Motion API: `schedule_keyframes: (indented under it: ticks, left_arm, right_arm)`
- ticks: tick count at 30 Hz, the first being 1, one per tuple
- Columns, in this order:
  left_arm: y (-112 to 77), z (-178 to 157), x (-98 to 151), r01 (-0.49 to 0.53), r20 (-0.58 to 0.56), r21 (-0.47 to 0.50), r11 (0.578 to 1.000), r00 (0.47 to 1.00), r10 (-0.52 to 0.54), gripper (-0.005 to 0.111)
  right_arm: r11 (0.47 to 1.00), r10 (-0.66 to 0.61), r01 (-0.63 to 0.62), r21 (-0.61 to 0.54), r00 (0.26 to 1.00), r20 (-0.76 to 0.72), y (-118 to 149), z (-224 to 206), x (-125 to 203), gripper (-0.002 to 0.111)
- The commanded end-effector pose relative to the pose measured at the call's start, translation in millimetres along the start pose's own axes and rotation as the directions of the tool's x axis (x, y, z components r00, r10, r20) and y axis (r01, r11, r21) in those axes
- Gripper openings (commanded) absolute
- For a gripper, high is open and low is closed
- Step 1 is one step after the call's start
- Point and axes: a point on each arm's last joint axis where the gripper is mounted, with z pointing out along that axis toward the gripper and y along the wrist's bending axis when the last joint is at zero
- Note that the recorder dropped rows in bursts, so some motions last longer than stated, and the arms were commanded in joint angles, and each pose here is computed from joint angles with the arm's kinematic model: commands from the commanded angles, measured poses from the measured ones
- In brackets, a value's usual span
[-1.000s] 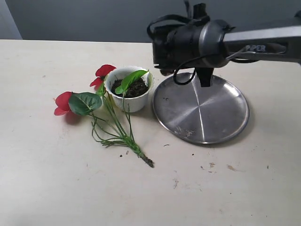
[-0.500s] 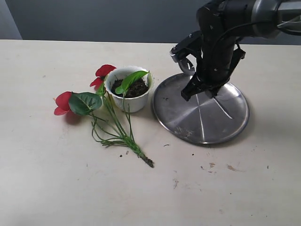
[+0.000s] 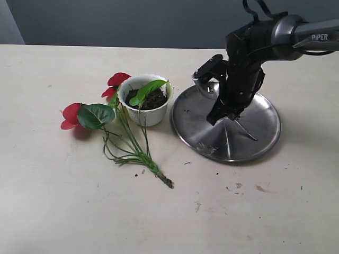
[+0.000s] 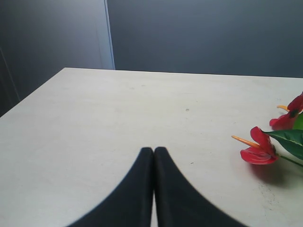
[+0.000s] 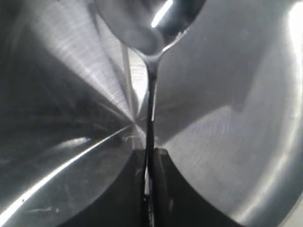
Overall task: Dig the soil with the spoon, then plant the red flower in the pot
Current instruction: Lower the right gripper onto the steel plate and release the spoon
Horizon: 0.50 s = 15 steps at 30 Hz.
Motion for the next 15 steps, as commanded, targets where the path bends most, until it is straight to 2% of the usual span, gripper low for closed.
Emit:
schedule_keyframes:
  ticks: [1, 4, 6, 9, 15]
  left_arm:
    - [-0.3, 0, 1, 0.0, 0.005, 0.003, 1.0, 1.0, 0.0, 0.0]
    - [-0.3, 0, 1, 0.0, 0.005, 0.003, 1.0, 1.0, 0.0, 0.0]
    - [-0.3, 0, 1, 0.0, 0.005, 0.003, 1.0, 1.0, 0.0, 0.0]
    - [-0.3, 0, 1, 0.0, 0.005, 0.003, 1.0, 1.0, 0.0, 0.0]
    - [-0.3, 0, 1, 0.0, 0.005, 0.003, 1.0, 1.0, 0.0, 0.0]
  right_arm:
    - [0.998, -0.063, 0.063, -0.002, 0.997, -0.032, -1, 13, 3, -0.001]
    - [0.998, -0.066, 0.066, 0.004, 0.998, -0.015, -1, 15, 1, 0.003]
    - [0.998, -0.066, 0.066, 0.006, 0.998, -0.008, -2, 15, 1, 0.015]
    - [0.998, -0.065, 0.065, 0.005, 0.998, -0.01, -2, 15, 1, 0.025]
    - [1.0, -0.003, 0.003, -0.003, 1.0, 0.0, -3, -4, 2, 0.027]
